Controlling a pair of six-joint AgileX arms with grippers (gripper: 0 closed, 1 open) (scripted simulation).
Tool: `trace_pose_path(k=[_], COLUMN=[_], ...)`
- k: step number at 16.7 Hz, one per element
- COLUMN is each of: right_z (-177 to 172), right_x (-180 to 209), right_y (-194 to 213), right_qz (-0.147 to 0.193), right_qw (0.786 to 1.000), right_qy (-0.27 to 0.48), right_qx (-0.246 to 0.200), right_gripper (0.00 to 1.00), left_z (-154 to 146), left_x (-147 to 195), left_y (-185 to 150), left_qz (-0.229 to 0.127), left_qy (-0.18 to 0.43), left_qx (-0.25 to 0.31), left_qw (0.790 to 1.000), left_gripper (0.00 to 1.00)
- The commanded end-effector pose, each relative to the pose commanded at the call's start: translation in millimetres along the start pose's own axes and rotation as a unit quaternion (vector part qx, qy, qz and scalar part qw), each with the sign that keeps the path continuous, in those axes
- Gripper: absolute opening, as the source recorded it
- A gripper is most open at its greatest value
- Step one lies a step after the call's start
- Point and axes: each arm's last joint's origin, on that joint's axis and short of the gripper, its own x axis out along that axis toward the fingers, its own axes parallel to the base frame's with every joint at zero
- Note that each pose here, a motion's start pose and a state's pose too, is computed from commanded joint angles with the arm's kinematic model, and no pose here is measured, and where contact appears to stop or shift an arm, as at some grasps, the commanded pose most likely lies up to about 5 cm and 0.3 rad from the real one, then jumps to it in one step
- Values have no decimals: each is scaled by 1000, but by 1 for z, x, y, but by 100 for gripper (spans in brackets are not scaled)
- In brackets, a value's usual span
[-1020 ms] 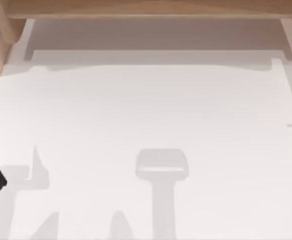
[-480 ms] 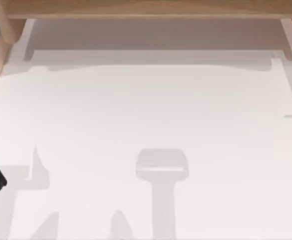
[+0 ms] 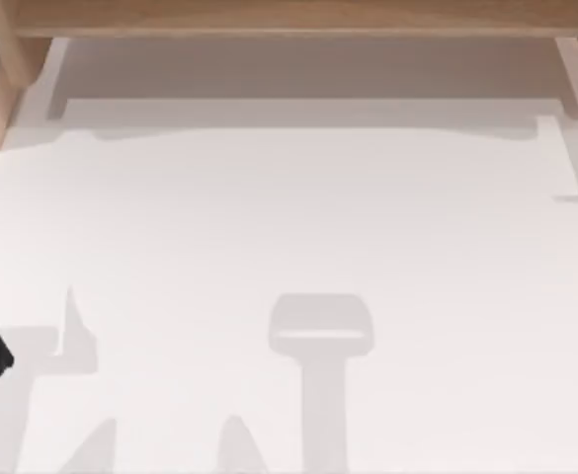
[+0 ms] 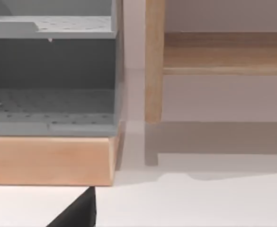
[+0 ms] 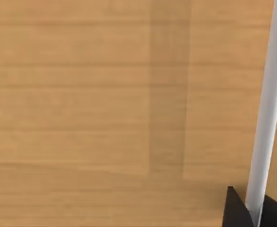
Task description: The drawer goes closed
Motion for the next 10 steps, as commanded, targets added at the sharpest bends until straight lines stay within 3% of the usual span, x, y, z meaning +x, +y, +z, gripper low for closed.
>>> trace_pose_path(k=[10], right_z=[0], right_x=[63], right_y=[0], right_qz=[0], right_qw=[1000], right_qy=[0], right_qx=[0], right_gripper=[0], left_z=[0], left_x=[0], left_y=[0], left_qz=[0], left_qy=[0], left_qx=[0], left_qw=[1000], left_gripper=[100])
